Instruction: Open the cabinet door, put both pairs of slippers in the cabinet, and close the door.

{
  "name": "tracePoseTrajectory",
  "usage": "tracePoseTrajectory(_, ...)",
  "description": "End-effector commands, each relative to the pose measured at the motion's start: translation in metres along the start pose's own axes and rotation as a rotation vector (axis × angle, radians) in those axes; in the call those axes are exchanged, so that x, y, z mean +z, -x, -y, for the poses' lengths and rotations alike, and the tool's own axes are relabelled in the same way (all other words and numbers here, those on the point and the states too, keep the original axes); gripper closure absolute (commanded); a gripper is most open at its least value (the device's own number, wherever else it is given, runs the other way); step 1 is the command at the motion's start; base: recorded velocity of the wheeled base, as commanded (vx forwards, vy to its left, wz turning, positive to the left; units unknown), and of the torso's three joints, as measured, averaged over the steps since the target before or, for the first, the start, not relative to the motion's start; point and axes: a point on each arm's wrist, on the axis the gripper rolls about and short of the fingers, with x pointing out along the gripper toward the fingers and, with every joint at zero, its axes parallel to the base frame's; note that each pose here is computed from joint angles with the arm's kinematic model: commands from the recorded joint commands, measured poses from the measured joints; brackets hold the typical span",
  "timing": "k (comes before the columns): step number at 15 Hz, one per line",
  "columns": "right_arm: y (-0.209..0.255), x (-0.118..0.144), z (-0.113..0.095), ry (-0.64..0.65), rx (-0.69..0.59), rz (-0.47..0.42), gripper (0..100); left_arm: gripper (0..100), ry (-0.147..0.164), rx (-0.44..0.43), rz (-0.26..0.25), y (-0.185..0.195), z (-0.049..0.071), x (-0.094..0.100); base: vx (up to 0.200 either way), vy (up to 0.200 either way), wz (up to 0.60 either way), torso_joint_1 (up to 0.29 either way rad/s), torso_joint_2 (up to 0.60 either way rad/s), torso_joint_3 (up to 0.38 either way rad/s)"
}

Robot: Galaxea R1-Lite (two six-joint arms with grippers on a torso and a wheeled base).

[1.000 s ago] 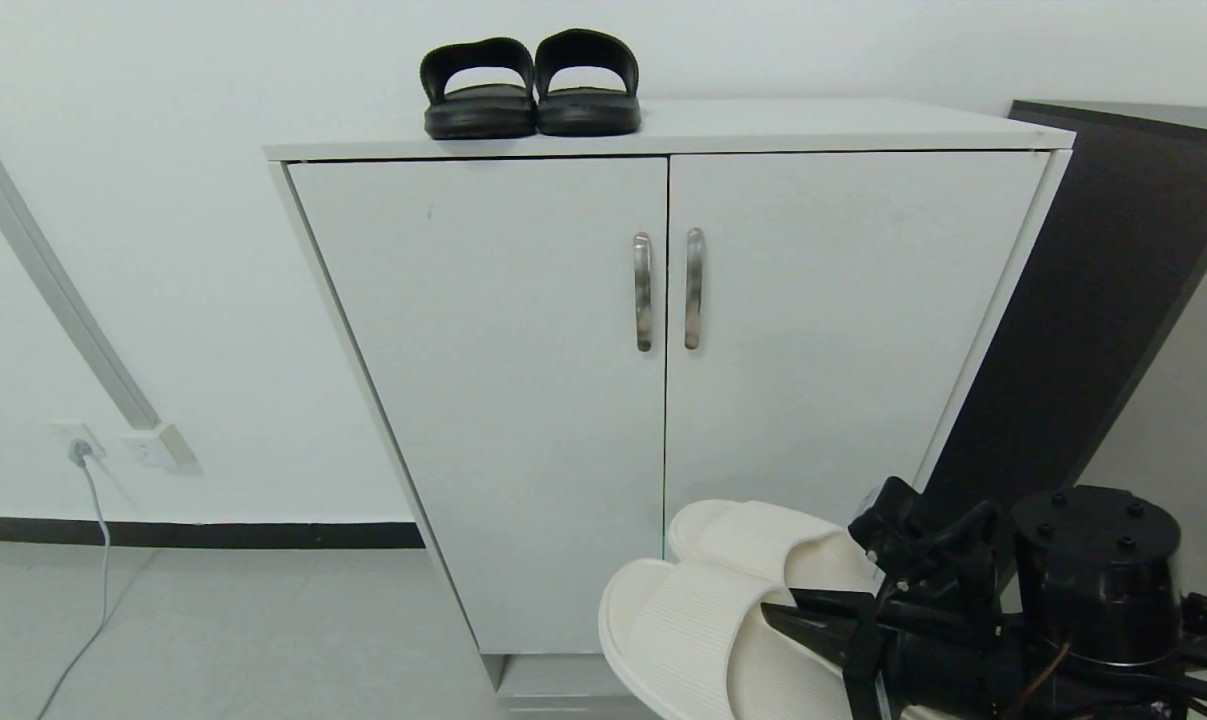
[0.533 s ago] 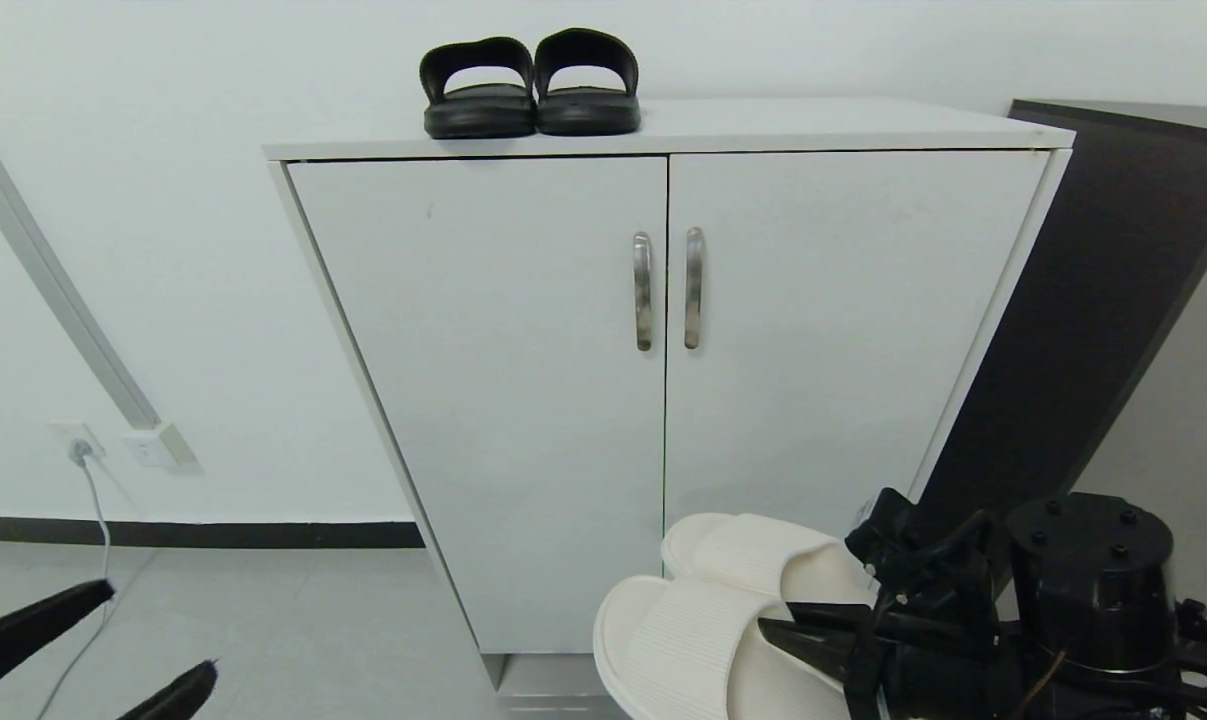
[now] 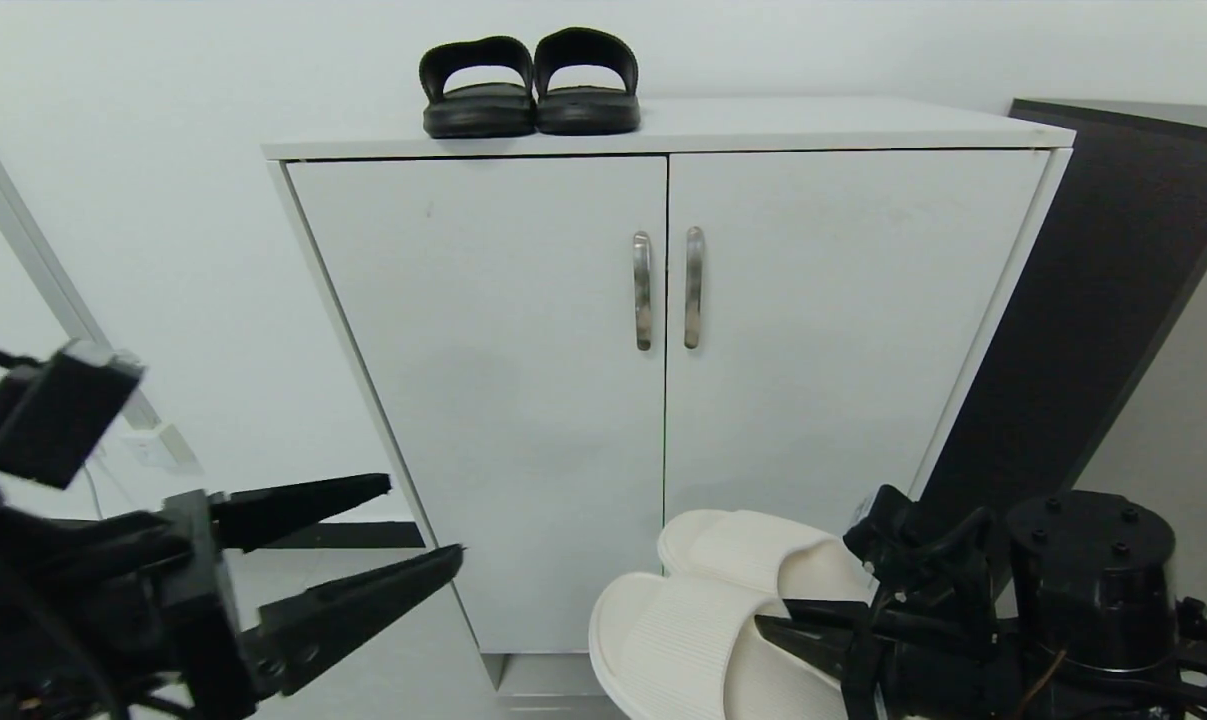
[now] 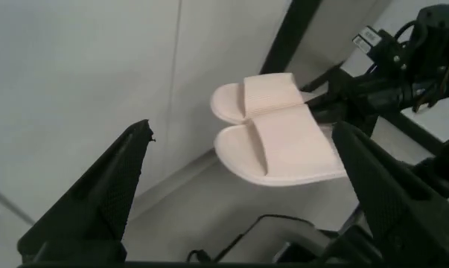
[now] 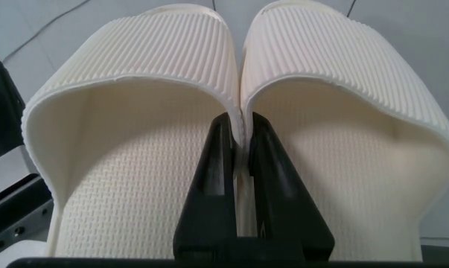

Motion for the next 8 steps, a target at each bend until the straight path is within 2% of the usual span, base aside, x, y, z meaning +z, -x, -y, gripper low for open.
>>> tracePoseTrajectory(1,0.0,0.0,-0.002,0.003,0.007,-0.001,100,0,0.025,-0.049,-0.041,-0.043,0.008,0.001,0.0,0.0,0.0,0.0,0.0,0.0)
tracePoseTrajectory(4,0.0,0.0,-0.003,0.005,0.011,-0.002,100,0,0.032,-0.076,-0.001,-0.079,0.018,0.004,0.0,0.0,0.0,0.0,0.0,0.0)
tracePoseTrajectory(6,0.0,0.0,-0.004,0.007,0.011,-0.002,100,0,0.032,-0.102,0.003,-0.099,0.024,0.011,0.0,0.0,0.0,0.0,0.0,0.0)
tracePoseTrajectory(8,0.0,-0.001,-0.004,0.007,0.013,-0.006,100,0,0.081,-0.131,0.022,-0.112,0.03,0.021,0.0,0.0,0.0,0.0,0.0,0.0)
